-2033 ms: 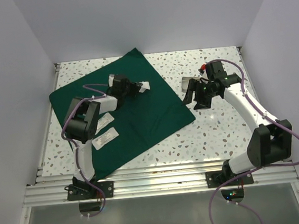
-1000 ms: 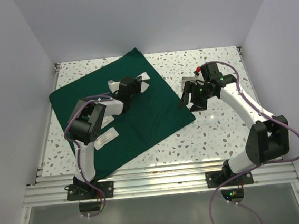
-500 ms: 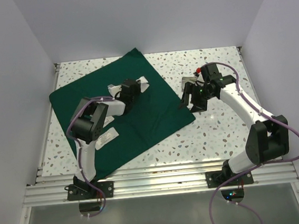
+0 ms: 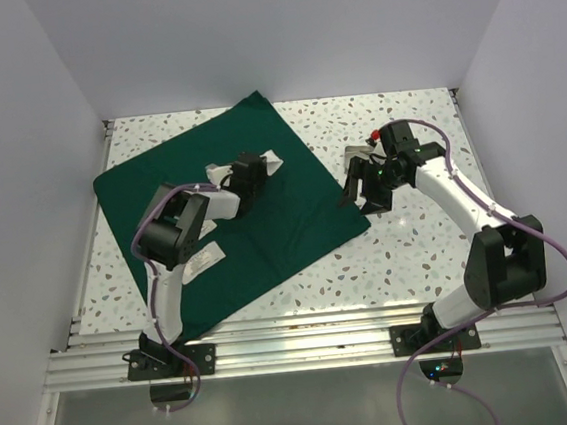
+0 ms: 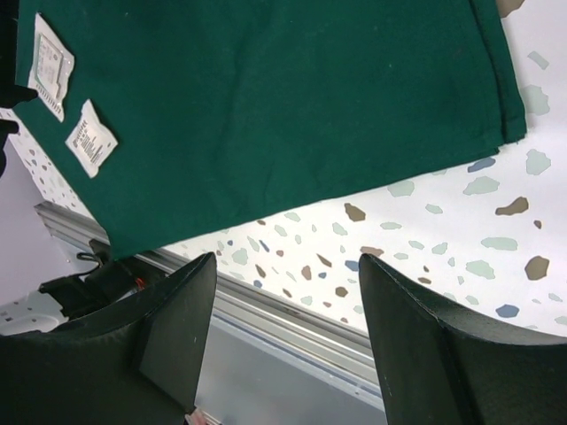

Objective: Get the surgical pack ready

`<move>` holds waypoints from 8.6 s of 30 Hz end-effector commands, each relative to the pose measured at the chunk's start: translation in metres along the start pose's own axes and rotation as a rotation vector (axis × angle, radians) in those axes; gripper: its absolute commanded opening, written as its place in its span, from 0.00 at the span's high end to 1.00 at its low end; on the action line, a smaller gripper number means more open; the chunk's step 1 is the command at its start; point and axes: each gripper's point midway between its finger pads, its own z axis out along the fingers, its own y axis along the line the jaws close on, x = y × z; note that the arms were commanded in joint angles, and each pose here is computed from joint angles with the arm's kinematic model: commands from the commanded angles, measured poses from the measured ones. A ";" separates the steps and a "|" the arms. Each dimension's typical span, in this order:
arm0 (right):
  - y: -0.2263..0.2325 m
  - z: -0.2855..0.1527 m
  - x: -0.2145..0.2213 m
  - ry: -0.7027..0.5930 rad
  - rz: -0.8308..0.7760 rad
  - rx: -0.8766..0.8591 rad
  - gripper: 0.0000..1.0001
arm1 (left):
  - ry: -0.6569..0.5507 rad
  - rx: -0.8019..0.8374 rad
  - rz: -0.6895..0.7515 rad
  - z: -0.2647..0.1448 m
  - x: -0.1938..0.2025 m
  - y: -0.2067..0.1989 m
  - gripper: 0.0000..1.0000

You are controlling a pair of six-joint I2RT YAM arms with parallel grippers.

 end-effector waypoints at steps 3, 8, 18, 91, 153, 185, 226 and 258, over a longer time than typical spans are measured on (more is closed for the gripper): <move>0.004 0.003 0.001 0.011 -0.019 -0.021 0.31 | -0.041 0.022 -0.015 0.006 -0.002 -0.008 1.00; 0.003 0.004 0.002 0.014 -0.016 -0.021 0.31 | -0.043 0.012 -0.014 0.010 -0.002 -0.003 1.00; 0.004 0.004 0.002 0.015 -0.017 -0.026 0.31 | -0.033 -0.019 -0.014 0.006 -0.003 0.008 0.99; 0.011 0.011 -0.001 0.022 -0.031 -0.032 0.31 | 0.106 -0.055 0.211 0.002 -0.004 0.018 0.66; 0.193 -0.043 0.172 0.523 -0.796 -1.015 0.26 | 1.179 0.652 1.128 -0.448 0.021 0.006 1.00; 0.131 0.045 -0.093 -0.208 0.062 -0.475 1.00 | 0.535 0.102 1.509 -0.290 -0.059 -0.056 0.22; -0.062 0.132 -0.230 -0.226 0.138 -0.102 1.00 | 0.597 -0.033 1.606 -0.233 -0.103 -0.026 0.29; -0.076 0.116 -0.219 -0.215 0.182 -0.143 0.98 | 0.634 -0.084 1.555 -0.216 -0.120 -0.015 0.30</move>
